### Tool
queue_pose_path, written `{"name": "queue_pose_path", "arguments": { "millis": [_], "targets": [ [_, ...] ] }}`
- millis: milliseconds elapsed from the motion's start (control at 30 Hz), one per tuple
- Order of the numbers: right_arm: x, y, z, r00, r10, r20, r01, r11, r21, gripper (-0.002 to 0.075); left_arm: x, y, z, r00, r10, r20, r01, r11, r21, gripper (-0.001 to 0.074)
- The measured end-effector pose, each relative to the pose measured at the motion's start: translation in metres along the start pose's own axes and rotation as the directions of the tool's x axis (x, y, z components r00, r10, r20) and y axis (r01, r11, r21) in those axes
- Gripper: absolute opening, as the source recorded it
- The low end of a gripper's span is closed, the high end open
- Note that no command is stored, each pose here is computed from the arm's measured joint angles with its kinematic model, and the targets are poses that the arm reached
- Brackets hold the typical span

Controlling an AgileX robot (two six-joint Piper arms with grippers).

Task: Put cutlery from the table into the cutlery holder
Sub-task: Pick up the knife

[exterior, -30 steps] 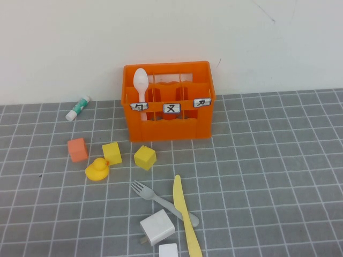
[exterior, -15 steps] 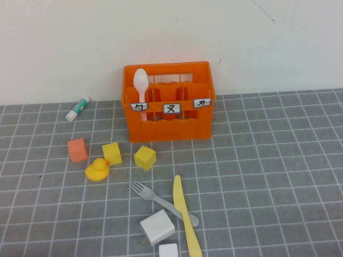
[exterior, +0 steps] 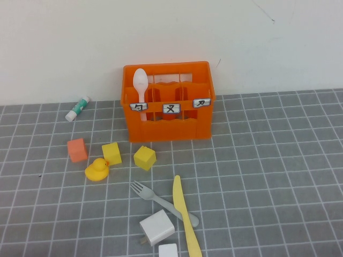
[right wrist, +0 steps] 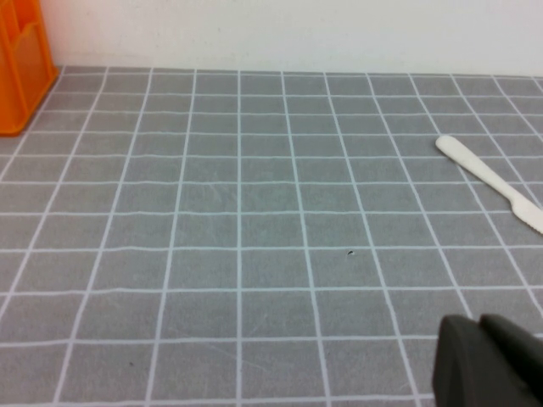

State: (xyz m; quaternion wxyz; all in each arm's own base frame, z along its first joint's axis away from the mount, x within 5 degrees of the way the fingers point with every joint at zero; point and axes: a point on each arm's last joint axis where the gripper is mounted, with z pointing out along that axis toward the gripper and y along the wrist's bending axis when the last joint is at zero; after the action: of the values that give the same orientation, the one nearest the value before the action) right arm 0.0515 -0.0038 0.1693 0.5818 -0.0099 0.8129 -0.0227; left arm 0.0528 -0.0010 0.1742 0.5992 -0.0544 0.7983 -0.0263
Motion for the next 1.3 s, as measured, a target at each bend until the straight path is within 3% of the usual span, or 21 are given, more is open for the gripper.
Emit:
{"name": "queue_pose_path", "arguments": {
  "millis": [433,533,633,733,867,933,1033,1133,1300],
  "targets": [
    [0.0,0.0,0.0,1.0,0.0,0.0,0.0,1.0,0.0,-0.0003,0.0,0.0,0.0,1.0,0.0,0.0,0.0,1.0,0.0,-0.0001],
    [-0.001,0.003,0.0,0.992,0.125,0.005,-0.125,0.992,-0.037,-0.0003,0.0,0.0,0.0,1.0,0.0,0.0,0.0,1.0,0.0,-0.0001],
    [-0.002,0.01,0.0,0.927,0.375,-0.015,-0.375,0.92,-0.114,-0.0003,0.0,0.0,0.0,1.0,0.002,0.0,-0.002,1.0,0.0,-0.0001],
    [-0.005,0.017,-0.001,0.814,0.579,-0.053,-0.577,0.794,-0.189,-0.0003,0.0,0.0,0.0,1.0,0.002,0.0,-0.002,1.0,0.0,-0.0001],
    [-0.012,0.022,-0.003,0.656,0.75,-0.089,-0.742,0.618,-0.259,-0.0003,0.0,0.0,0.0,1.0,0.002,0.0,-0.002,1.0,0.0,-0.0001],
    [-0.013,0.022,-0.003,0.625,0.775,-0.097,-0.766,0.584,-0.269,-0.0003,0.0,0.0,0.0,1.0,0.002,0.0,-0.002,1.0,0.0,-0.0001],
    [-0.013,0.022,-0.003,0.661,0.745,-0.086,-0.735,0.621,-0.273,-0.0003,0.0,0.0,0.0,1.0,0.002,0.0,-0.002,1.0,0.0,-0.0001],
    [-0.013,0.021,-0.003,0.753,0.657,-0.04,-0.64,0.718,-0.273,-0.0003,0.0,0.0,0.0,1.0,0.002,0.0,-0.002,1.0,0.0,-0.0001],
    [-0.011,0.021,-0.003,0.834,0.551,-0.02,-0.536,0.801,-0.265,-0.0003,0.0,0.0,0.0,1.0,0.002,0.0,-0.002,1.0,0.0,-0.0001]
  ]
}}
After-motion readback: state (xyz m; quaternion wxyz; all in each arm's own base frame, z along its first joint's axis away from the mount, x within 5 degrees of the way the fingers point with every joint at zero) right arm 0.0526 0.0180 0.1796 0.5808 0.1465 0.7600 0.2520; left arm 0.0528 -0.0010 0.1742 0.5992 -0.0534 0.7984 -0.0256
